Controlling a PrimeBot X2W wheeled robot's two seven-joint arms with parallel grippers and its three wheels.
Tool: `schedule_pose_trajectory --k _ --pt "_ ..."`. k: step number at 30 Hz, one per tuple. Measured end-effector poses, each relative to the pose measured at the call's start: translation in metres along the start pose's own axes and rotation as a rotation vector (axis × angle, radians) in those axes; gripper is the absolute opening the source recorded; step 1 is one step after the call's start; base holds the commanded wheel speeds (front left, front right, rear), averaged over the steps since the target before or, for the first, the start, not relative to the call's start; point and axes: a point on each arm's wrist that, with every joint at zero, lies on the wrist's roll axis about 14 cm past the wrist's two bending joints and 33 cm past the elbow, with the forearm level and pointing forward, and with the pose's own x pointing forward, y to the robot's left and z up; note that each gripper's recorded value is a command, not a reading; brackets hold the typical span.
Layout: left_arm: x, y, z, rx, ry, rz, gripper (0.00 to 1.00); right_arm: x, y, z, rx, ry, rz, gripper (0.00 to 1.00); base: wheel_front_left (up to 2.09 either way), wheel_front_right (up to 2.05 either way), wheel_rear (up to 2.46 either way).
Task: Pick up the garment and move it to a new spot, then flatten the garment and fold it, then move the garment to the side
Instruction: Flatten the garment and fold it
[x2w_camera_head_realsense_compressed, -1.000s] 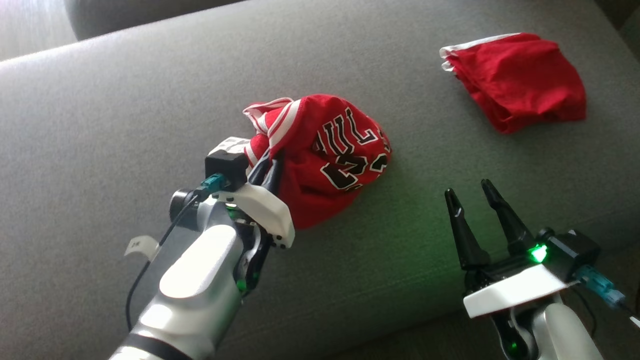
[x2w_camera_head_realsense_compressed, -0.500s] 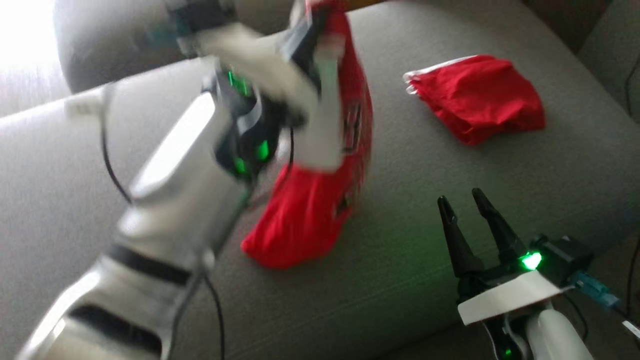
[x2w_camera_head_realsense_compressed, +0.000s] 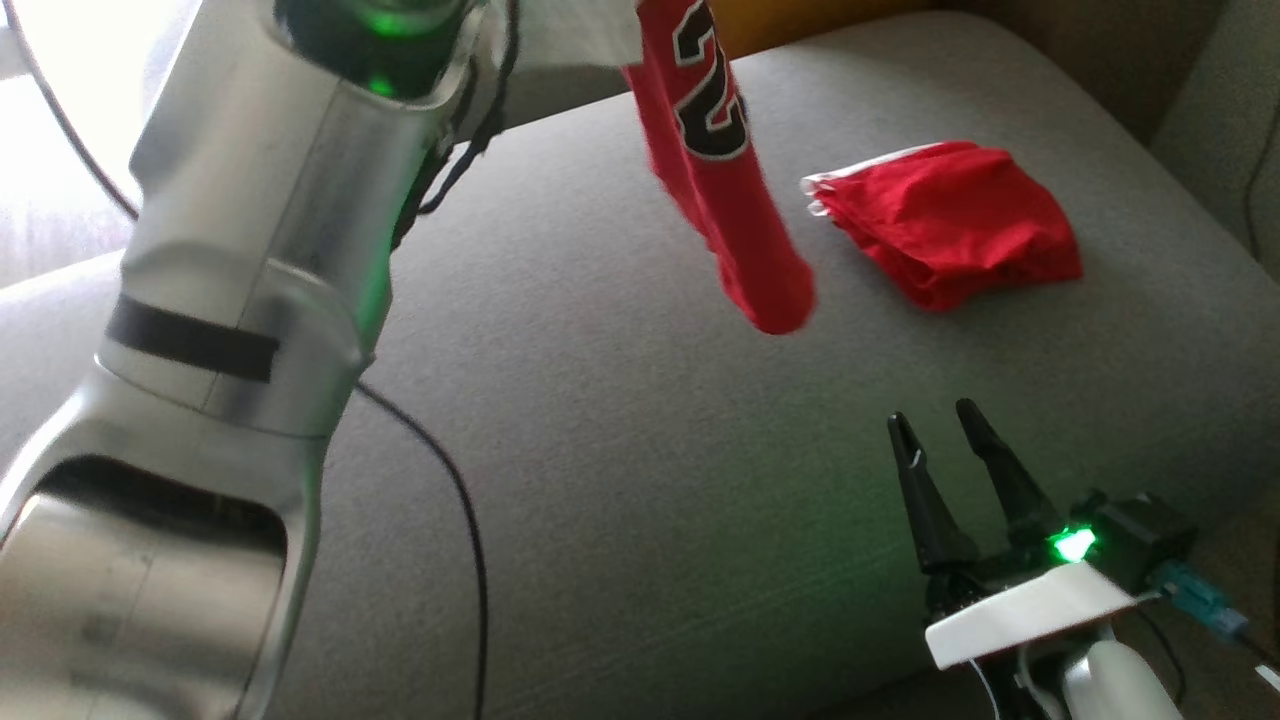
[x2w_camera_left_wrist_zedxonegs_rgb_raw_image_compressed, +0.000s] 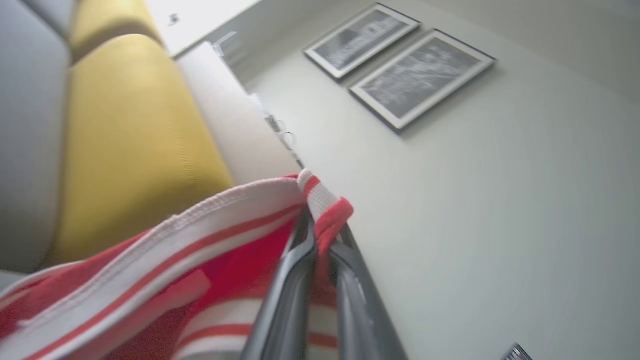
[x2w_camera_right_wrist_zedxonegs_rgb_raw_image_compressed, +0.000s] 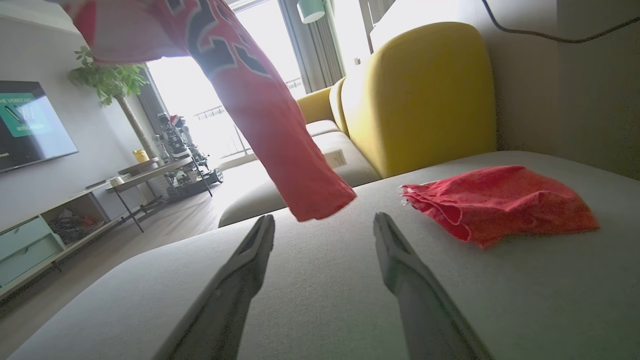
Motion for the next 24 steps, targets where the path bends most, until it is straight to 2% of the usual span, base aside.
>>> schedule_pose_trajectory --k 3,6,10,13,16,20,24 --pt "-0.009 0.054 0.002 -0.025 -0.007 0.151 0.00 0.004 0.007 -0.003 0.007 0.007 0.021 1.00 0.00 0.00 0.00" --pt "-0.038 0.138 -0.004 0.004 0.014 0.349 0.00 0.008 0.012 -0.005 0.009 0.014 0.036 1.00 0.00 0.00 0.00" --pt "-0.123 0.272 -0.006 0.098 0.061 0.670 0.00 0.012 0.013 -0.011 0.008 0.031 0.039 1.00 0.00 0.00 0.00" --pt "-0.195 0.339 -0.006 0.122 0.100 0.838 0.00 0.015 0.011 -0.018 0.004 0.053 0.031 1.00 0.00 0.00 0.00" --pt "-0.247 0.365 -0.019 0.117 0.185 0.883 0.00 0.019 0.005 -0.023 -0.002 0.068 0.015 1.00 0.00 0.00 0.00" --pt "-0.299 0.363 -0.039 0.133 0.331 0.866 0.00 0.028 0.008 -0.032 -0.007 0.092 0.025 1.00 0.00 0.00 0.00" --pt "-0.353 0.358 -0.040 0.213 0.411 0.907 0.00 0.037 0.022 -0.044 -0.011 0.121 0.070 1.00 0.00 0.00 0.00"
